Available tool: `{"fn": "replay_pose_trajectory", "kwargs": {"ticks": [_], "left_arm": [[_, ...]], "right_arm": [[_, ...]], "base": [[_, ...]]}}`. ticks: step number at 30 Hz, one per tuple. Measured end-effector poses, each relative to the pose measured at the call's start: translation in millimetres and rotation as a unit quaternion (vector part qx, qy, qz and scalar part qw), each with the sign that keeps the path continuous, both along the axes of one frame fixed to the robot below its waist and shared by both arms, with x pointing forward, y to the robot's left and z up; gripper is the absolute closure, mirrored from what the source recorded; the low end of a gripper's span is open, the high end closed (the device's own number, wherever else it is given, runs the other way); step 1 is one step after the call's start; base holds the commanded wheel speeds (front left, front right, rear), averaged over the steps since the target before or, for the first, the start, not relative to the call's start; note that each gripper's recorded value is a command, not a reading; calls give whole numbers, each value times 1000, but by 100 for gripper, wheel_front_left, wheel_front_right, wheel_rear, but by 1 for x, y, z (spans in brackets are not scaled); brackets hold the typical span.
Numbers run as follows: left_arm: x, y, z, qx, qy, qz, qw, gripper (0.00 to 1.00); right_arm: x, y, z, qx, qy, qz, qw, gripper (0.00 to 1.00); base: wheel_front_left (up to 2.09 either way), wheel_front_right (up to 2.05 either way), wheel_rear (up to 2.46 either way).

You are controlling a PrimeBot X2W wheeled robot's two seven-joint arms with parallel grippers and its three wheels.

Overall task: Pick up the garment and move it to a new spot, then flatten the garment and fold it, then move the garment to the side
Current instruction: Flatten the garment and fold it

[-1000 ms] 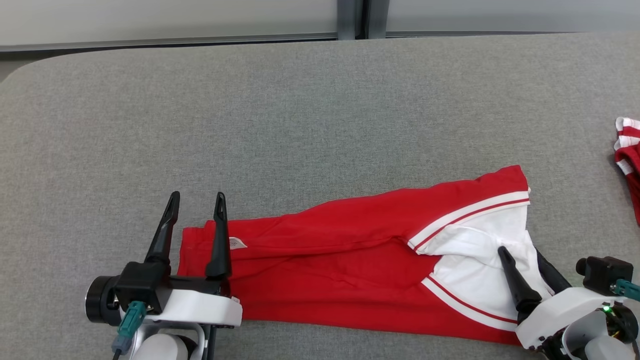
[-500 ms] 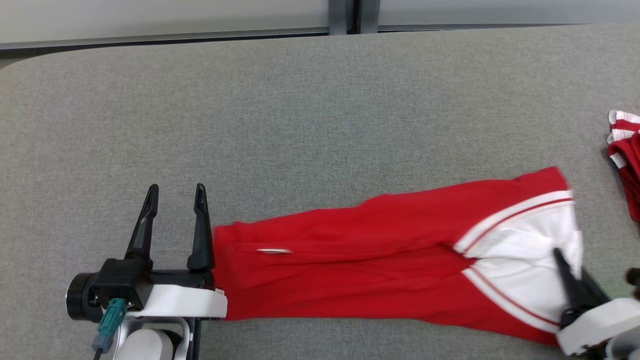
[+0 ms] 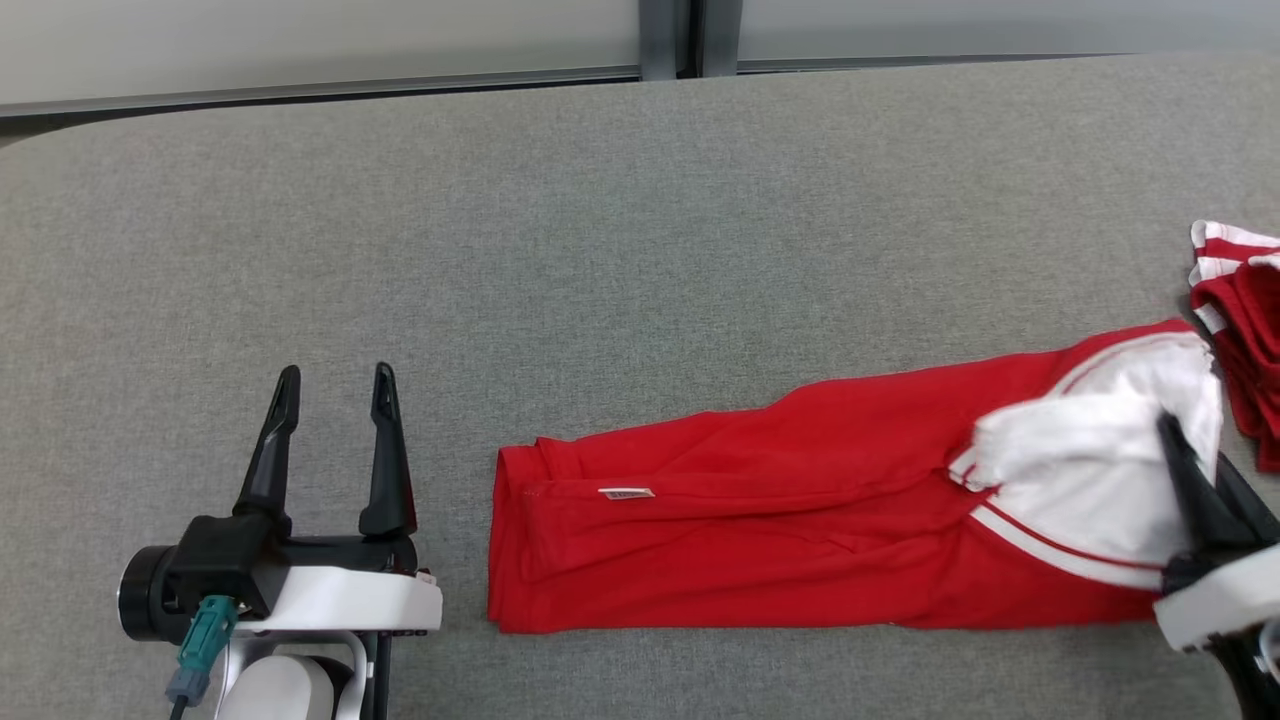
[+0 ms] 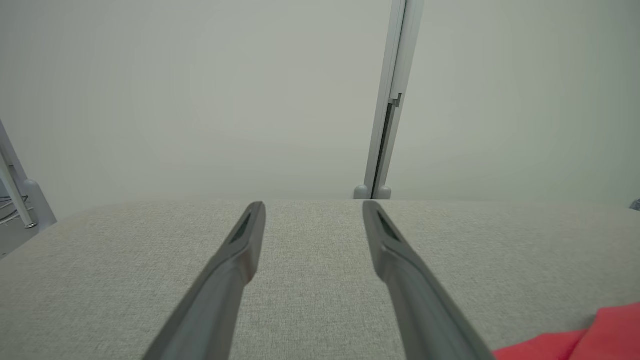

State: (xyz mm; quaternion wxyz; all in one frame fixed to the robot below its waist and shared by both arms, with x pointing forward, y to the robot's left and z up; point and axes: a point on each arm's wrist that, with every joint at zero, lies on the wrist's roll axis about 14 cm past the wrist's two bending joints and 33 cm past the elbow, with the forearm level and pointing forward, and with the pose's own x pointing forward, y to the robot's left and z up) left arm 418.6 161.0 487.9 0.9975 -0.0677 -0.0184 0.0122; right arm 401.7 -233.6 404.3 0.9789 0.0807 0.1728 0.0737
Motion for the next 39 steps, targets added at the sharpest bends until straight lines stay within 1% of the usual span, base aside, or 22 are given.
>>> {"fn": "replay_pose_trajectory", "kwargs": {"ticks": [3, 6, 8, 11, 15, 17, 22, 26, 27, 28, 29, 31, 33, 36, 39], "left_arm": [[1, -2, 3, -2, -4, -4, 1000, 0], [1, -3, 5, -4, -9, -7, 1000, 0], [0, -4, 5, -5, -9, -8, 1000, 0], [-1, -5, 6, -9, -9, -9, 1000, 0], [-1, -2, 8, -12, -12, -5, 1000, 0], [-2, -1, 7, -14, -11, -3, 1000, 0], [-5, 5, 4, -16, -5, 9, 1000, 0], [-6, 8, 0, -17, 1, 16, 1000, 0], [-6, 9, -1, -17, 3, 16, 1000, 0], [-7, 9, -2, -17, 4, 17, 1000, 0], [-7, 9, -3, -17, 5, 18, 1000, 0], [-7, 9, -3, -18, 6, 18, 1000, 0], [-6, 9, -2, -18, 5, 19, 1000, 0], [-5, 8, -2, -17, 5, 17, 1000, 0], [-5, 6, -1, -16, 3, 14, 1000, 0]], "right_arm": [[13, 33, 32, -4, -39, 54, 998, 100], [16, 77, 59, 7, -65, 109, 992, 100], [14, 111, 70, 26, -71, 149, 986, 100], [6, 168, 84, 64, -76, 212, 972, 100], [-10, 232, 86, 104, -56, 287, 951, 100], [-20, 260, 83, 129, -39, 315, 939, 100], [-37, 301, 64, 153, 3, 355, 922, 100], [-48, 320, 50, 166, 30, 374, 912, 100], [-49, 322, 45, 162, 36, 378, 911, 82], [-49, 323, 43, 162, 36, 376, 912, 43], [-48, 324, 42, 162, 35, 376, 912, 0], [-44, 326, 48, 167, 16, 378, 911, 0], [-43, 331, 63, 176, -16, 387, 905, 0], [-38, 329, 85, 184, -66, 392, 899, 0], [-26, 312, 104, 190, -117, 374, 900, 0]], "base": [[0, 0, 0], [0, 0, 0], [0, 0, 0], [0, 0, 0], [0, 0, 0], [0, 0, 0], [0, 0, 0], [0, 0, 0], [0, 0, 0], [0, 0, 0], [0, 0, 0], [0, 0, 0], [0, 0, 0], [0, 0, 0], [0, 0, 0]]}}
